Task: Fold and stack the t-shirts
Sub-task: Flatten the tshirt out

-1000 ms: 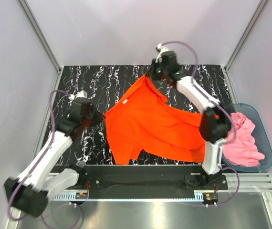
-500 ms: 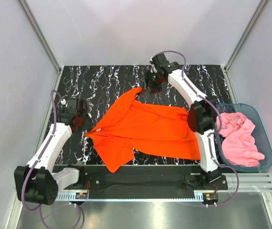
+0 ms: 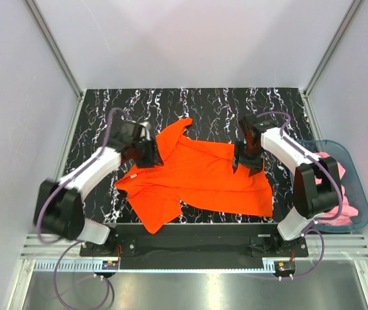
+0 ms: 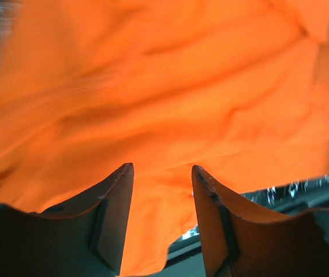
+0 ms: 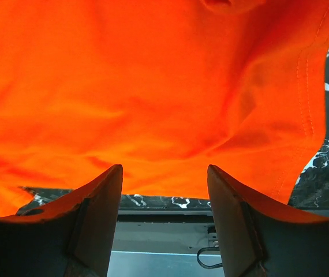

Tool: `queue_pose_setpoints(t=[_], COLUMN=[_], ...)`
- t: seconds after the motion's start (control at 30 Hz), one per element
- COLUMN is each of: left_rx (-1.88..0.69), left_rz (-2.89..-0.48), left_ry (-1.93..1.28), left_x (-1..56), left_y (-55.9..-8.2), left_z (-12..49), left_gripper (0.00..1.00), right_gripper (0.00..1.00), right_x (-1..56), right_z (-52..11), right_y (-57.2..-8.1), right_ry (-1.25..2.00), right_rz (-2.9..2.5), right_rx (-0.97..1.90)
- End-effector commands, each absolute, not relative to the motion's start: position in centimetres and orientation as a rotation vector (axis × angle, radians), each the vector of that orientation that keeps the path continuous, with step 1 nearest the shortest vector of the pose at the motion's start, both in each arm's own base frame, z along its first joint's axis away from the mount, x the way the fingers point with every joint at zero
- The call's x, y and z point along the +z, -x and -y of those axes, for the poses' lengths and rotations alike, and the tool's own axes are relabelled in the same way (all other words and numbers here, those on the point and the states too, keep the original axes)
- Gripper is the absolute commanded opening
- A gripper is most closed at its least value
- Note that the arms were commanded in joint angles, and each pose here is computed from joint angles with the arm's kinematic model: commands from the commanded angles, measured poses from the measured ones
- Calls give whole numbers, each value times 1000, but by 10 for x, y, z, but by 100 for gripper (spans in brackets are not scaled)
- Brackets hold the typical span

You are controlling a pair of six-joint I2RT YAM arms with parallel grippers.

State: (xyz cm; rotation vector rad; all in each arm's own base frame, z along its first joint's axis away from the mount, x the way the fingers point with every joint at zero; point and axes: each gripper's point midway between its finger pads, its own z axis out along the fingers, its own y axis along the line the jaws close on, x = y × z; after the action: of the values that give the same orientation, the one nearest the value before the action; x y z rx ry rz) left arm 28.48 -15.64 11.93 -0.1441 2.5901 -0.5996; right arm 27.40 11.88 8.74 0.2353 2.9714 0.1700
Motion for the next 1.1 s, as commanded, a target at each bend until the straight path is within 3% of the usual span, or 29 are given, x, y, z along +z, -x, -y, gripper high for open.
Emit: queue_pose_setpoints(t=[0.0,0.07,0.43,0.67,0.87,1.07], left_rx=[-827,-859,-720,-586,-518,-448], left_rz=[-2616,-2640,-2768,-2715,-2695,-2625], left_ry=[47,81,354,355,295,209], left_x=[106,95,31,38,52,97], left_y=[-308,-316,-354,-417,-458,-431], left_z=[211,218,188,153,140,143], left_gripper=[48,44,46,48,51,58], right_gripper=[67,67,66,66,66,67], right_x=[70,62,15,3,26,91], right_z=[-111,-111,-119,-135,-136,-129], right_y=[-291,-295,-334,-401,-446,-437], right_ry=[-353,-368,-301,-245,-179,-216], right_rz=[-2915,-2914,-2962,-2955,-2927,-2859], right_rx=[94,73,22,-8,-61,-49])
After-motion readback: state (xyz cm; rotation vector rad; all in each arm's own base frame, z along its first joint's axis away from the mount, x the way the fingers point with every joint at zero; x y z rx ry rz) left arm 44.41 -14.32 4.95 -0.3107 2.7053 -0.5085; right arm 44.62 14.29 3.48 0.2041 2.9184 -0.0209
